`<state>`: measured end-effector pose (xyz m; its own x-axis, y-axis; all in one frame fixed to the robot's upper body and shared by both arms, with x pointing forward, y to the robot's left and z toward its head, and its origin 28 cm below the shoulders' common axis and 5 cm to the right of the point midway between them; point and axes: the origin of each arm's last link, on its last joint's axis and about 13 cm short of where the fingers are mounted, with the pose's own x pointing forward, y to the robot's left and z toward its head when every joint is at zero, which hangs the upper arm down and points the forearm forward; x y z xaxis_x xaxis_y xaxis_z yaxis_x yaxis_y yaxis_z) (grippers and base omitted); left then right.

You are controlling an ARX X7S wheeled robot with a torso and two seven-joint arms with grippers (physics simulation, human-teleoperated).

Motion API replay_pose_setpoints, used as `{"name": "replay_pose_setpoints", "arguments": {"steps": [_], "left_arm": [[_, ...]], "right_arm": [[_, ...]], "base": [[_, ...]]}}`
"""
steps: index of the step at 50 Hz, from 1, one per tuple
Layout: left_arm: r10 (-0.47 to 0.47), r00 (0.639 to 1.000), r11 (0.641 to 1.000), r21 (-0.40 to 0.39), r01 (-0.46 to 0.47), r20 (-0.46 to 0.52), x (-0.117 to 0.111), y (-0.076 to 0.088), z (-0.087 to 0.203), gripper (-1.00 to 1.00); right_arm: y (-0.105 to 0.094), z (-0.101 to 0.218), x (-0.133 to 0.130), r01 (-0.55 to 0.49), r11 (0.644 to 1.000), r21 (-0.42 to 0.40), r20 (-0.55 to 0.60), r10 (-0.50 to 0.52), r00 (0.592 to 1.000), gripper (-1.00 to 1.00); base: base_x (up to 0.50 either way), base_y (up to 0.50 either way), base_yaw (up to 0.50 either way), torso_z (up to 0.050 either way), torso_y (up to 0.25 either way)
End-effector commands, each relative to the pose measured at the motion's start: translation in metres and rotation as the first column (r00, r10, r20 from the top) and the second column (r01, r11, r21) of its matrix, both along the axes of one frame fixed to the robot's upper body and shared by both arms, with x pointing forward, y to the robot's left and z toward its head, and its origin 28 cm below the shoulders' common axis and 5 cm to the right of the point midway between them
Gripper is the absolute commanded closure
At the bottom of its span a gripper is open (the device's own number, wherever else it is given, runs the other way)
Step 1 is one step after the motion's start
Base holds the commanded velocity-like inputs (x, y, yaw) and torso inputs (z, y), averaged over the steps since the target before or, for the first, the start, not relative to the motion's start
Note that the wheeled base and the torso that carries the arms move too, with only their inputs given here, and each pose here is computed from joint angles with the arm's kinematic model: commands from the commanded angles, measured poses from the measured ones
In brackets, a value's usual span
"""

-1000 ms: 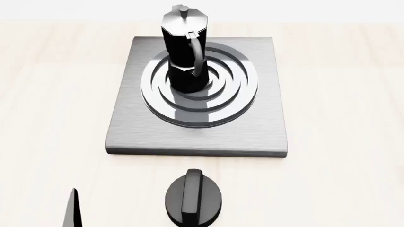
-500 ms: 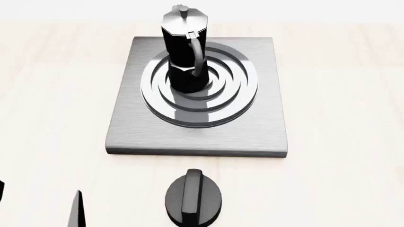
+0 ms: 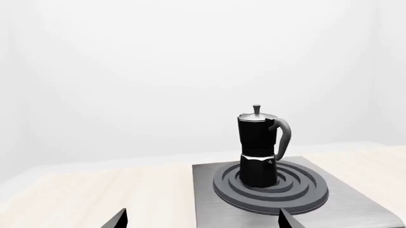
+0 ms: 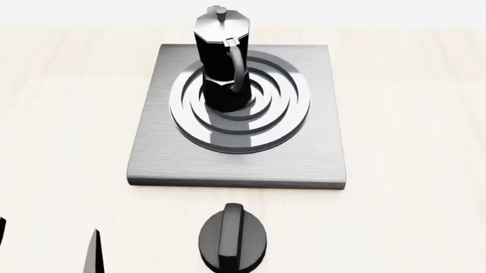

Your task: Put both moka pots on the stove.

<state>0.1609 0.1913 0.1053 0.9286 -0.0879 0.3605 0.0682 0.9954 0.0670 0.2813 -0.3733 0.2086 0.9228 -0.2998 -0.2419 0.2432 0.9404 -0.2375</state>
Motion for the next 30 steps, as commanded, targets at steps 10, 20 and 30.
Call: {"name": "replay_pose_setpoints", "arguments": {"steps": [10, 20, 30], "left_arm": [[0.002, 1.000, 1.000, 0.002, -0.002, 0.002, -0.0004, -0.0003, 0.0008, -1.00], [0.001, 1.000, 1.000, 0.005, -0.001, 0.001, 0.0000, -0.0008, 0.0002, -1.00], [-0.002, 1.000, 1.000, 0.006, 0.002, 0.002, -0.0003, -0.0012, -0.0007, -1.00]], "right_arm": [[-0.0008, -0.0020, -0.0008, 0.013, 1.000, -0.003, 0.010, -0.013, 1.000, -1.00], [-0.0024, -0.0046, 0.0000, 0.016, 1.000, 0.003, 0.013, -0.016, 1.000, -1.00], [-0.0031, -0.0001, -0.0023, 0.030, 1.000, -0.007, 0.038, -0.029, 0.999, -1.00]], "base": [[0.00, 0.00, 0.00, 0.000, -0.059], [0.00, 0.00, 0.00, 0.000, -0.099], [0.00, 0.00, 0.00, 0.000, -0.100]]}}
